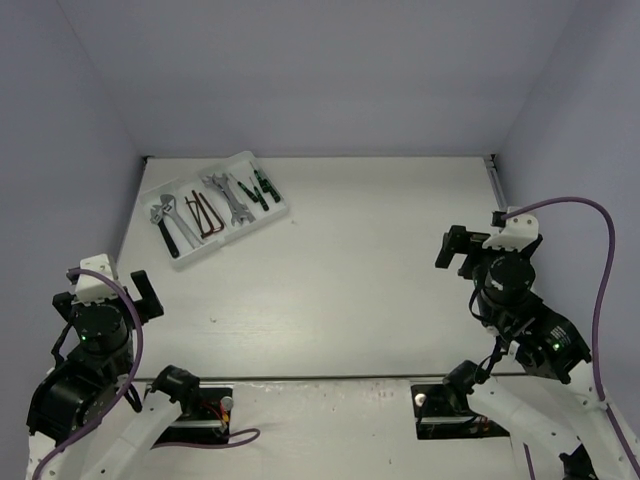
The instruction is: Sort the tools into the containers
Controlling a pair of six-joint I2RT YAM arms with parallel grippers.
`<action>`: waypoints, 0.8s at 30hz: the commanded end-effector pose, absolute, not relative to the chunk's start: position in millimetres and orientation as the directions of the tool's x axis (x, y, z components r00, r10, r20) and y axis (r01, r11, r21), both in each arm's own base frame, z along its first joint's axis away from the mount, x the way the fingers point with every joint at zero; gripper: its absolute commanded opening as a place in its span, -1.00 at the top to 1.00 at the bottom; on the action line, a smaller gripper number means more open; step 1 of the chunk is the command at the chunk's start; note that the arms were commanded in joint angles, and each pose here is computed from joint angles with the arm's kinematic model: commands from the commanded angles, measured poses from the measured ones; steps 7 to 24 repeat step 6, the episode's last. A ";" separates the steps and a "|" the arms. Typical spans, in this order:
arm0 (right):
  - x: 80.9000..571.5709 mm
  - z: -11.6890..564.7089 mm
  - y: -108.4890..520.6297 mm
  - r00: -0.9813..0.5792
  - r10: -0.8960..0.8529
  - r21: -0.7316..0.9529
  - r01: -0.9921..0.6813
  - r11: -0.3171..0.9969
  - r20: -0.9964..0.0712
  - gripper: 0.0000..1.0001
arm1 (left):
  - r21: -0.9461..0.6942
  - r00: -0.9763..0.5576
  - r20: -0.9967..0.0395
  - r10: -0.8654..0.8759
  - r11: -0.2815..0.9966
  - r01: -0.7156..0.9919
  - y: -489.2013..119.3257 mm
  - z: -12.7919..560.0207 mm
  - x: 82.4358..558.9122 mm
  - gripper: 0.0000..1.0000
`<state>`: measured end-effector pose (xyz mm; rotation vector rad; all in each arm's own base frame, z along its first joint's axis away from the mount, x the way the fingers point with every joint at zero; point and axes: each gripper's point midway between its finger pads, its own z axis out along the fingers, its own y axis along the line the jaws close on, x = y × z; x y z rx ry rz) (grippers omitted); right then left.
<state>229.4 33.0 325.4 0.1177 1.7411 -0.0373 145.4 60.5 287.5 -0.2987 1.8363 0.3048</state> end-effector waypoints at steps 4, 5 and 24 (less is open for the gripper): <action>228.4 345.1 34.0 -0.115 0.060 0.052 0.070 0.996 -0.992 -1.00 | 0.036 -0.270 -0.959 -0.082 0.914 -0.403 62.6 289.3 151.3 -0.71; 228.0 346.5 31.5 -0.112 0.047 0.039 0.077 0.996 -0.993 -1.00 | 0.033 -0.273 -0.958 -0.086 0.914 -0.405 62.0 288.1 152.2 -0.71; 227.4 348.4 29.2 -0.108 0.037 0.028 0.085 0.996 -0.993 -1.00 | 0.032 -0.275 -0.957 -0.089 0.914 -0.405 61.5 287.3 152.9 -0.71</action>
